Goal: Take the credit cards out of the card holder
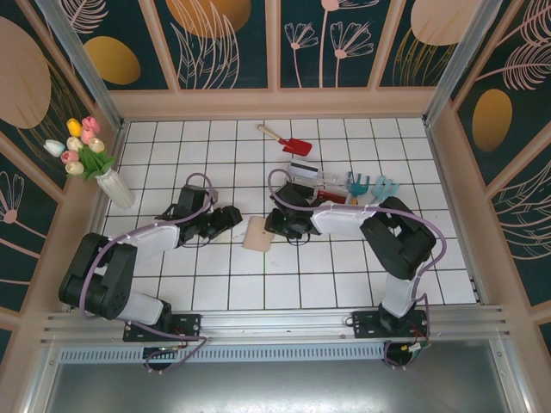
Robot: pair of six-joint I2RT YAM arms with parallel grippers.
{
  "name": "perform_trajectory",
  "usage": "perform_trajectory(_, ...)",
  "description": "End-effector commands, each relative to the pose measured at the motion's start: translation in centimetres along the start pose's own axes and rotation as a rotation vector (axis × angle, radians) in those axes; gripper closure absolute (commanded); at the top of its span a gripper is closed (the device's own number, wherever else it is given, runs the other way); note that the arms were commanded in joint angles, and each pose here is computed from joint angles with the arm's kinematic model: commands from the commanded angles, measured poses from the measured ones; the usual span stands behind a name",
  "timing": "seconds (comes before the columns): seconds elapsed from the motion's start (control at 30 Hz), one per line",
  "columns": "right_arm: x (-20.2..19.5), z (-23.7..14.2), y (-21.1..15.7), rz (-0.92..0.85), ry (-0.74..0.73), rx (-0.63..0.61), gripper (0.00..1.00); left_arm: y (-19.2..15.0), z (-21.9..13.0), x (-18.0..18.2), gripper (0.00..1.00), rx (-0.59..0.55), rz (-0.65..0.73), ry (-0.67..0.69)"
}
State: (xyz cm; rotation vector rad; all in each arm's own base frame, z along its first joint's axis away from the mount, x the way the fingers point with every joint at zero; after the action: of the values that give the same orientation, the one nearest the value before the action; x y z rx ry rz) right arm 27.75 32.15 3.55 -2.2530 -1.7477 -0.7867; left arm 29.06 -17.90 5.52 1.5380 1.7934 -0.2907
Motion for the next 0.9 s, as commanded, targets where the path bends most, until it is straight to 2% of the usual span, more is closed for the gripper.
perform_trajectory(0.0,1.3,0.5,-0.2,0.007,0.057,0.019,0.66,-1.3,0.6,-0.9,0.38,0.067,0.001,-0.045)
perform_trajectory(0.3,3.4,1.3,-0.2,-0.049,0.125,0.054,0.7,-3.8,1.1,-0.5,0.49,0.142,-0.021,-0.075)
perform_trajectory(0.47,3.6,0.5,0.2,-0.065,0.126,0.032,0.69,-4.5,1.3,-0.6,0.51,0.162,-0.041,-0.11)
perform_trajectory(0.6,3.7,-0.9,0.4,-0.087,0.122,0.011,0.66,-4.7,1.5,-0.9,0.52,0.177,-0.04,-0.141)
perform_trajectory(0.73,3.5,-1.8,-0.8,-0.119,0.14,0.062,0.6,-4.8,1.7,-1.0,0.55,0.189,-0.038,-0.151)
perform_trajectory(0.87,3.0,-2.0,-1.9,-0.124,0.152,0.1,0.61,-5.0,1.9,-1.0,0.59,0.199,-0.046,-0.166)
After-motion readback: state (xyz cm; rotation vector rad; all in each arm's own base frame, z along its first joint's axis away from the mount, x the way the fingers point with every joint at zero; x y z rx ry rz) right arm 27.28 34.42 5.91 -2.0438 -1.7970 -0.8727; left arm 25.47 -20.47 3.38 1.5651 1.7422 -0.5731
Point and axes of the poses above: each hand's point on the last joint's axis, 136 mm out from that joint toward the fingers, its own z axis out along the fingers, its own x axis along the line the jaws close on, y = z × x, the point moved 1 cm from there along -z, back along the fingers, and after that the axes turned 7 degrees about z, right-handed, at the moved point
